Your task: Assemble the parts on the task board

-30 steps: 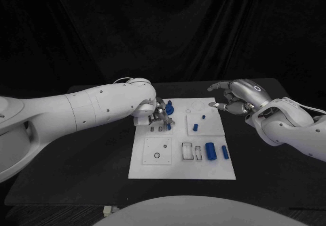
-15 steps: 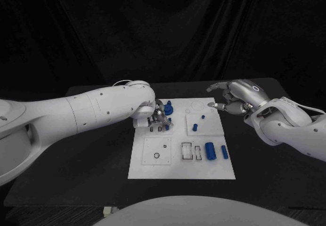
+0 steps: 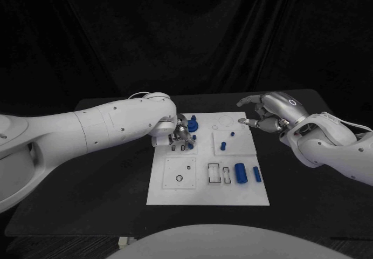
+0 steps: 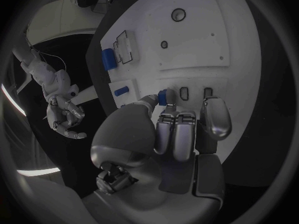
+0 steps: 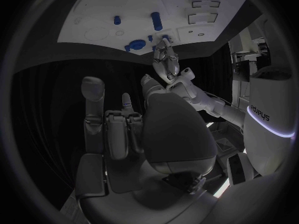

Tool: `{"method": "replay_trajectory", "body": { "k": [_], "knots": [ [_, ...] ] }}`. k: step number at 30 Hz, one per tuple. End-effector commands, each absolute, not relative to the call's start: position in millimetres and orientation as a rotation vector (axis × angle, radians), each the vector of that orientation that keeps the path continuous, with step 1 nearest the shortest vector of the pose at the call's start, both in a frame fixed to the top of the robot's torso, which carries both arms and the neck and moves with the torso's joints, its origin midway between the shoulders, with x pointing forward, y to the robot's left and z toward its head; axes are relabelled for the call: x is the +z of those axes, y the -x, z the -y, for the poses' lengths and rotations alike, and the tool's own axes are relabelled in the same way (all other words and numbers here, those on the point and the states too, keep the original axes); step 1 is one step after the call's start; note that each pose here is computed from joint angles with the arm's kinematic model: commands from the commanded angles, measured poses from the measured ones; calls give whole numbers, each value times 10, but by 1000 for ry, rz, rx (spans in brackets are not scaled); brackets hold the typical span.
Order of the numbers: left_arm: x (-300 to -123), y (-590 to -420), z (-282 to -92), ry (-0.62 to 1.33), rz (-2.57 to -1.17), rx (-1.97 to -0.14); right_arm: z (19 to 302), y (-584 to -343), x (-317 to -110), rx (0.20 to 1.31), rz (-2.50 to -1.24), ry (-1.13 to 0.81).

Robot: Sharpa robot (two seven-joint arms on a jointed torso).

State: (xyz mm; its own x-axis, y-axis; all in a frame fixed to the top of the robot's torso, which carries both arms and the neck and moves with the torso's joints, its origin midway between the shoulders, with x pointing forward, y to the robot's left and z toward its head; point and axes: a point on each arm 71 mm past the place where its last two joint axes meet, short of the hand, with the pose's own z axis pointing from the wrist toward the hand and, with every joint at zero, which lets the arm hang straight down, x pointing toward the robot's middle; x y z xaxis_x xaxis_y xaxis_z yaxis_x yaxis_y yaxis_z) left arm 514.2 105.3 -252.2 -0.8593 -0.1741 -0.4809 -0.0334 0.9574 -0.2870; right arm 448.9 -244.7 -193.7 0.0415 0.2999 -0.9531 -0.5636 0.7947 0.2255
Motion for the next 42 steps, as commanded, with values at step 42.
{"method": "replay_trajectory", "body": {
  "k": [42],
  "knots": [
    [-2547,-5118,-1393,214,-2589,-317,2525,-4492,-2027,642,-1438,197]
  ]
}}
